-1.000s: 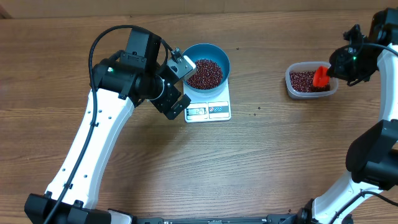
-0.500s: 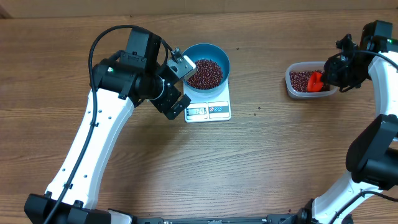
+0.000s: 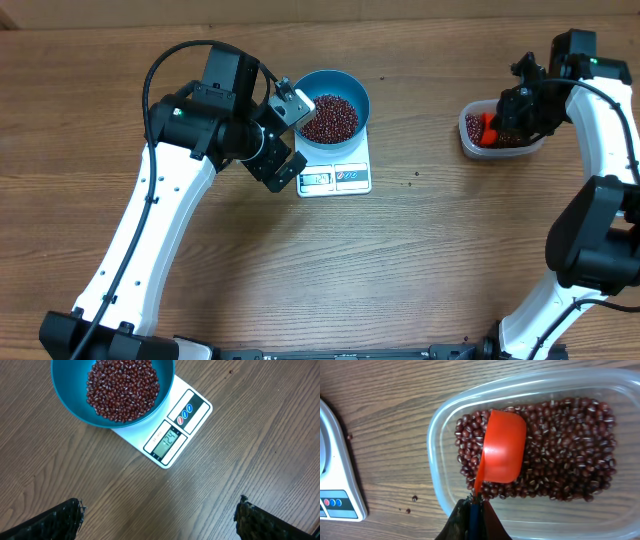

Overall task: Scoop item into bowl and weigh 150g on scale
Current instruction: 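Dip the red cup into the tub and scoop beans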

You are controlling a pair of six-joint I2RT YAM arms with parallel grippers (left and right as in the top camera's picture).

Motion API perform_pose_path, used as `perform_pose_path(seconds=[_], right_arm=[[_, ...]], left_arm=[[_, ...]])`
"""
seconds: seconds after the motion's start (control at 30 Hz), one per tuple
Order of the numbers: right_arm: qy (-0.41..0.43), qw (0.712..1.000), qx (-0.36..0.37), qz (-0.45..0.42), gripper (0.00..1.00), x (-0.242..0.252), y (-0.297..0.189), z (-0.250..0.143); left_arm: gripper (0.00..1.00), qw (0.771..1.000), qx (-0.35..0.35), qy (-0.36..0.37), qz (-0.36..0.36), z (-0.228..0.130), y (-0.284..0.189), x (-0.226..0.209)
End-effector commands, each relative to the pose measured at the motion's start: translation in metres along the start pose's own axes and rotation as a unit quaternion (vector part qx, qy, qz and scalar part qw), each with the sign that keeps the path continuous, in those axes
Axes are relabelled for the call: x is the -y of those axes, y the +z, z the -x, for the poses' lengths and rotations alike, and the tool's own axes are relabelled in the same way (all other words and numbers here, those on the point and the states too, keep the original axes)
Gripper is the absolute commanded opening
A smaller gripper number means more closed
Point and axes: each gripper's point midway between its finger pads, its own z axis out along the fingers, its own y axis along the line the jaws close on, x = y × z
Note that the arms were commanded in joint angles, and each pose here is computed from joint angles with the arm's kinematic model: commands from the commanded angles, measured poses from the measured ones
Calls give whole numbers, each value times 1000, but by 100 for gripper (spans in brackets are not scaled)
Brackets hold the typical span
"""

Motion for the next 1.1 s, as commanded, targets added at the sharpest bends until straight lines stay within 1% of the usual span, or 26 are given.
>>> perform_pose_path(seconds=[0.0, 0.17, 0.47, 0.8, 1.07], right_arm=[[2, 1000, -24, 8, 4, -3, 12, -9], [0, 999, -25, 48, 4, -9, 8, -11], [30, 987, 16, 159, 4, -3, -13, -3], [87, 969, 62, 224, 4, 25, -39, 4], [125, 959, 73, 243, 4, 44, -51, -2]], left_arm=[[99, 1000, -4, 5, -2, -2, 3, -1], [100, 1000, -4, 5, -2, -2, 3, -1], [99, 1000, -4, 5, -2, -2, 3, -1], [100, 1000, -4, 5, -2, -2, 3, -1], [100, 1000, -4, 5, -2, -2, 3, -1]])
